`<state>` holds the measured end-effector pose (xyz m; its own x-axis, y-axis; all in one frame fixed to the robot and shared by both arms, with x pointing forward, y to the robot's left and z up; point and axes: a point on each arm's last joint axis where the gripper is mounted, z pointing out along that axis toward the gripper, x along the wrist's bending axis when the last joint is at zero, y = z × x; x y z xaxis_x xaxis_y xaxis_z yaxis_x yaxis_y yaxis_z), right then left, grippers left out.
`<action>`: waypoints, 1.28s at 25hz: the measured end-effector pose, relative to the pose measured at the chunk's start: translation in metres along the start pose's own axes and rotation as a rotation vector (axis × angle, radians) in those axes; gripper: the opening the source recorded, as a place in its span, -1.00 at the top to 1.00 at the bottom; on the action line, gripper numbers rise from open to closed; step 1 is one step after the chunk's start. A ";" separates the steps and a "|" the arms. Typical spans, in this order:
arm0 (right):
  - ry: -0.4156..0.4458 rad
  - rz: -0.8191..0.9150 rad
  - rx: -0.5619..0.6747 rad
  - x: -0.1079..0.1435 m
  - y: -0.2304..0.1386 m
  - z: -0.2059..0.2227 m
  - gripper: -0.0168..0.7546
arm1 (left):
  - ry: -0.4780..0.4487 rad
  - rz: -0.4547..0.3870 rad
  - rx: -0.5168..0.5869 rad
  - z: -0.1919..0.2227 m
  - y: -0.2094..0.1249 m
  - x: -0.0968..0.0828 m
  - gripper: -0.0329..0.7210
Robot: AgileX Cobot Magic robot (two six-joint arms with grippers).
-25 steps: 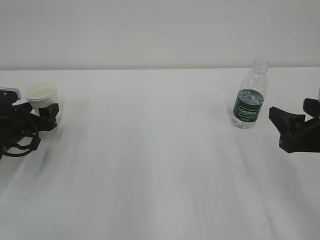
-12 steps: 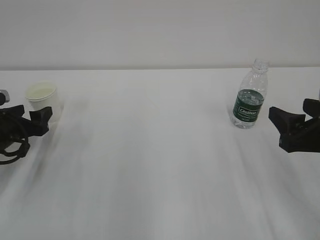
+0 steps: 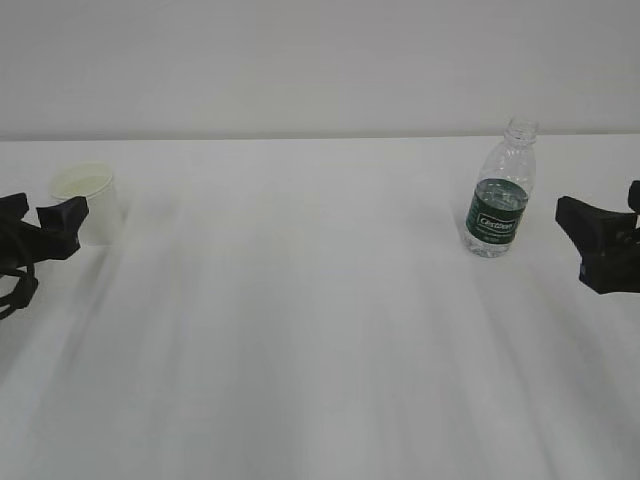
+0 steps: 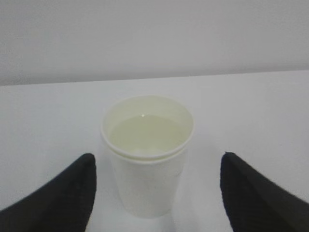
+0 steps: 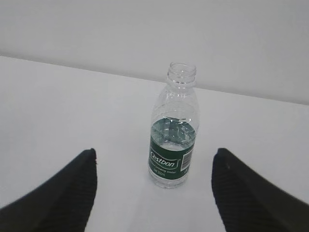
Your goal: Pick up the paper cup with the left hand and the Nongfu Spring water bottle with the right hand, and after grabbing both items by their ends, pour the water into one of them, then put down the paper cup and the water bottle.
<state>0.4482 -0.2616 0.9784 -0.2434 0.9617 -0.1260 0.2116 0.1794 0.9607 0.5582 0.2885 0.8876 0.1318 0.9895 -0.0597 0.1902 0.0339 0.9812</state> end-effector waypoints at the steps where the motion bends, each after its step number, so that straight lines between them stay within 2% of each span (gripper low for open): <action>1: -0.003 0.001 0.000 0.000 0.001 -0.002 -0.48 | 0.000 0.002 -0.012 -0.001 0.004 0.000 -0.62; 20: -0.062 0.054 -0.001 -0.007 0.030 -0.047 -0.48 | 0.022 0.078 -0.068 -0.054 0.105 -0.009 -0.62; 32: -0.063 0.058 0.015 -0.008 0.036 -0.055 -0.48 | 0.030 0.096 -0.097 -0.083 0.135 -0.014 -0.62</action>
<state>0.4059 -0.2738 1.0279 -0.1700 0.9816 -0.0865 0.2377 0.1261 0.9631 0.5007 0.2912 1.0359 0.1153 0.9926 0.0389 0.0829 -0.0486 0.9954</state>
